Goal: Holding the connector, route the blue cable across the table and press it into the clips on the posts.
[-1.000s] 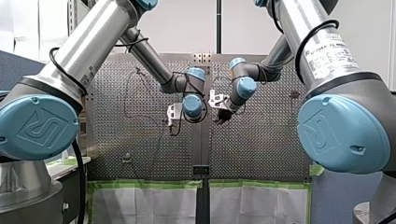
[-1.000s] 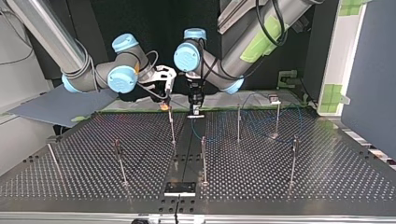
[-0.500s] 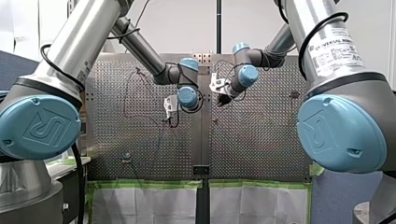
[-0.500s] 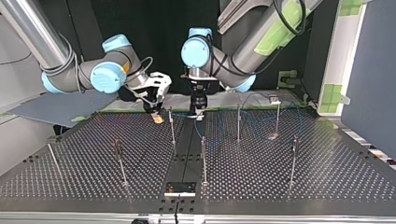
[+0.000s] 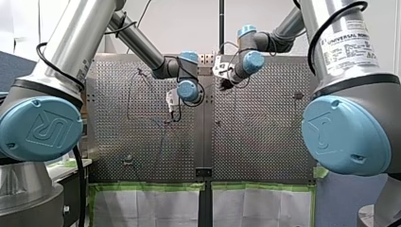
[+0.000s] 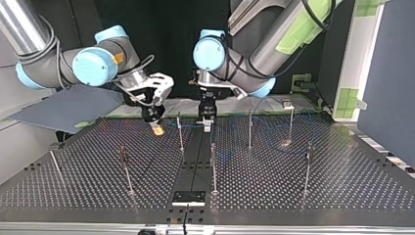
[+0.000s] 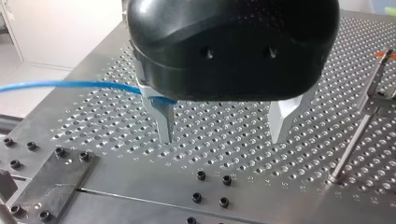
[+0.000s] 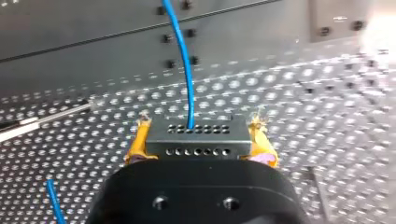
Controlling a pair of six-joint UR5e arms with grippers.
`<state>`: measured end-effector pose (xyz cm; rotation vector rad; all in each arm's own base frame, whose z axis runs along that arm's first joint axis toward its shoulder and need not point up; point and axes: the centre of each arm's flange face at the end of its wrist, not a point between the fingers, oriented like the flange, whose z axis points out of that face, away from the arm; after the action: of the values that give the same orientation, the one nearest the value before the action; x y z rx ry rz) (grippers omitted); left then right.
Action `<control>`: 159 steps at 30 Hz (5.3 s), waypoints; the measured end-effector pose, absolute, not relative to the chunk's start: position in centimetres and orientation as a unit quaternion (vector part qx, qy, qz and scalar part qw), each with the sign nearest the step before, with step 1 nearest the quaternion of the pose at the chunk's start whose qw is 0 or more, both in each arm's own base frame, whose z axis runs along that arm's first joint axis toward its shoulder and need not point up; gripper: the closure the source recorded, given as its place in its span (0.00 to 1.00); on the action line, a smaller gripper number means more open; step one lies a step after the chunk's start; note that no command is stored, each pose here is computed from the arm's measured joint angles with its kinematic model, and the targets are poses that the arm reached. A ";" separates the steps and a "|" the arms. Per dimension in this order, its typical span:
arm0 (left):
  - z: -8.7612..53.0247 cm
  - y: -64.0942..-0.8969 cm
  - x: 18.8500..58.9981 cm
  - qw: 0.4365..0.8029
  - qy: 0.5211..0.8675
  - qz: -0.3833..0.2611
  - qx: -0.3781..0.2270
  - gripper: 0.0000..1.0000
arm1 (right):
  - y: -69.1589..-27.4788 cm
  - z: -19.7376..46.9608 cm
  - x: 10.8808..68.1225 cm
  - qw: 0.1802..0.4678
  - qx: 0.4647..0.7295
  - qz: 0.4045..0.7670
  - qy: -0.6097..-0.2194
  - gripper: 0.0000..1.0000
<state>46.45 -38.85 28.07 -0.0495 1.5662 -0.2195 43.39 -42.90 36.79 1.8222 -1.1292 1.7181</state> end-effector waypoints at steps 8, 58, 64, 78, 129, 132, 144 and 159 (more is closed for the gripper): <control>28.7 -38.5 47.6 0.710 0.694 -0.112 -0.018 0.00 | -42.4 37.8 43.1 0.198 0.645 0.619 -0.402 1.00; 26.2 -39.6 45.2 0.715 0.693 -0.096 -0.007 1.00 | -42.8 30.0 42.3 0.168 0.657 0.574 -0.459 1.00; 24.8 -41.2 45.4 0.712 0.693 -0.108 0.007 1.00 | -43.2 28.9 41.4 0.173 0.648 0.571 -0.473 1.00; 19.7 -42.7 45.7 0.696 0.711 -0.103 0.013 1.00 | -45.0 24.5 39.9 0.188 0.655 0.536 -0.499 1.00; 13.9 -45.1 53.7 0.691 0.719 -0.081 -0.005 1.00 | -51.0 19.5 36.7 0.189 0.650 0.548 -0.491 1.00; 14.4 -45.1 54.4 0.692 0.717 -0.087 0.000 1.00 | -51.6 19.9 36.5 0.192 0.646 0.551 -0.492 1.00; 16.0 -44.0 56.7 0.689 0.721 -0.075 0.002 0.89 | -54.7 19.6 35.8 0.197 0.631 0.558 -0.501 1.00; 15.5 -43.1 56.0 0.661 0.749 -0.041 0.017 0.00 | -55.5 19.9 35.2 0.199 0.628 0.561 -0.501 1.00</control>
<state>56.01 -43.11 15.50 0.0377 1.6940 -0.0937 35.25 -55.52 19.92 1.7574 -1.4011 1.5691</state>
